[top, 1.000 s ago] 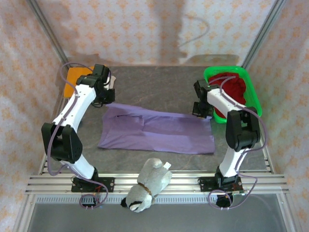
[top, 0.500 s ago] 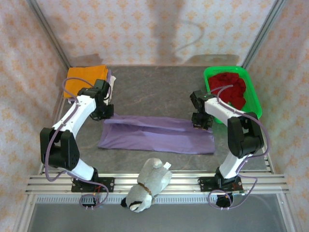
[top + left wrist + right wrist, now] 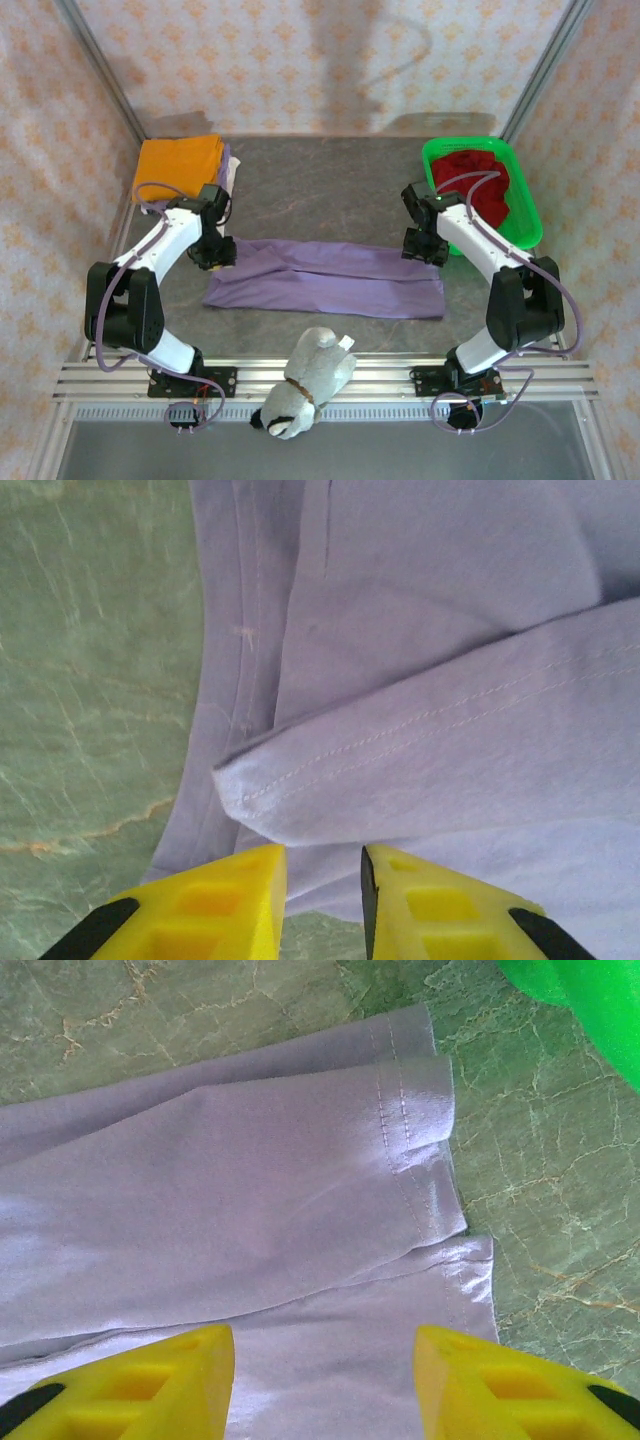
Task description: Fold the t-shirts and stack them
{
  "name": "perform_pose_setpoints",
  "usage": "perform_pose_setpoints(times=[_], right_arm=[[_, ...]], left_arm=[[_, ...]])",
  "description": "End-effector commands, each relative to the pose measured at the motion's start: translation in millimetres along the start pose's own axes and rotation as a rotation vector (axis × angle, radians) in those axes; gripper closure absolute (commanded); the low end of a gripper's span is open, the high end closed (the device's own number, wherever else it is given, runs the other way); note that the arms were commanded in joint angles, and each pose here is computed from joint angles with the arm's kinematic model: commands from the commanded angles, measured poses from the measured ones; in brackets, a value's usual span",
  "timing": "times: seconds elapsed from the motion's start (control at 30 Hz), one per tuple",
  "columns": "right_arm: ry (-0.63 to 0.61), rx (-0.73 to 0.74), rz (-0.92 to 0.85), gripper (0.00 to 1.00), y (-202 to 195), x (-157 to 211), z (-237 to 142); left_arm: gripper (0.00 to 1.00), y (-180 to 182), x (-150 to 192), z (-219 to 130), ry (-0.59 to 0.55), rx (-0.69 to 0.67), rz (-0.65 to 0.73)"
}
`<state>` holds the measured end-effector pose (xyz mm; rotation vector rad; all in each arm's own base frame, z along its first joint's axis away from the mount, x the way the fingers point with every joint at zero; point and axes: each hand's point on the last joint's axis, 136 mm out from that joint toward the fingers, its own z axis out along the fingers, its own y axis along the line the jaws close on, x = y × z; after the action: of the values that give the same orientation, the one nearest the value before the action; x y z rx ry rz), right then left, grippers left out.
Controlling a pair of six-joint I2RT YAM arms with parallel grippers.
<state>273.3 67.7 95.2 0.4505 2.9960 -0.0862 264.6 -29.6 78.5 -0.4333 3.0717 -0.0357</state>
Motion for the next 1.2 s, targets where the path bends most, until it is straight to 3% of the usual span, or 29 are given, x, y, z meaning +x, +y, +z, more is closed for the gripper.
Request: perform_pose_setpoints(times=[0.0,0.07,0.27,0.5,0.67,0.83,1.17], right_arm=[[0.008,-0.013,0.000,0.50,3.2,1.6,-8.8],[0.009,-0.035,0.000,0.50,8.4,0.0,-9.2],[0.018,-0.096,0.004,0.50,23.4,-5.7,-10.7],[0.033,-0.202,0.015,0.50,48.5,-5.9,-13.5],[0.068,-0.381,0.001,0.50,103.6,-2.5,-10.5],[0.082,-0.387,-0.031,0.50,133.5,-6.4,-6.1],[0.075,-0.362,-0.050,0.50,131.1,-8.8,-10.4]], left_arm=[[0.68,-2.0,7.0,-5.9,-0.001,0.033,-0.037],[0.62,-8.2,1.3,-8.0,-0.020,0.063,-0.037],[0.60,-58.9,-20.1,-10.5,0.015,0.275,0.029],[0.59,-58.3,-43.7,1.8,-0.014,0.163,0.098],[0.59,-77.7,-54.7,2.3,-0.005,0.244,0.107],[0.43,-111.2,-46.5,17.7,0.062,0.361,0.130],[0.48,-107.5,-49.7,37.4,0.047,0.281,0.169]])
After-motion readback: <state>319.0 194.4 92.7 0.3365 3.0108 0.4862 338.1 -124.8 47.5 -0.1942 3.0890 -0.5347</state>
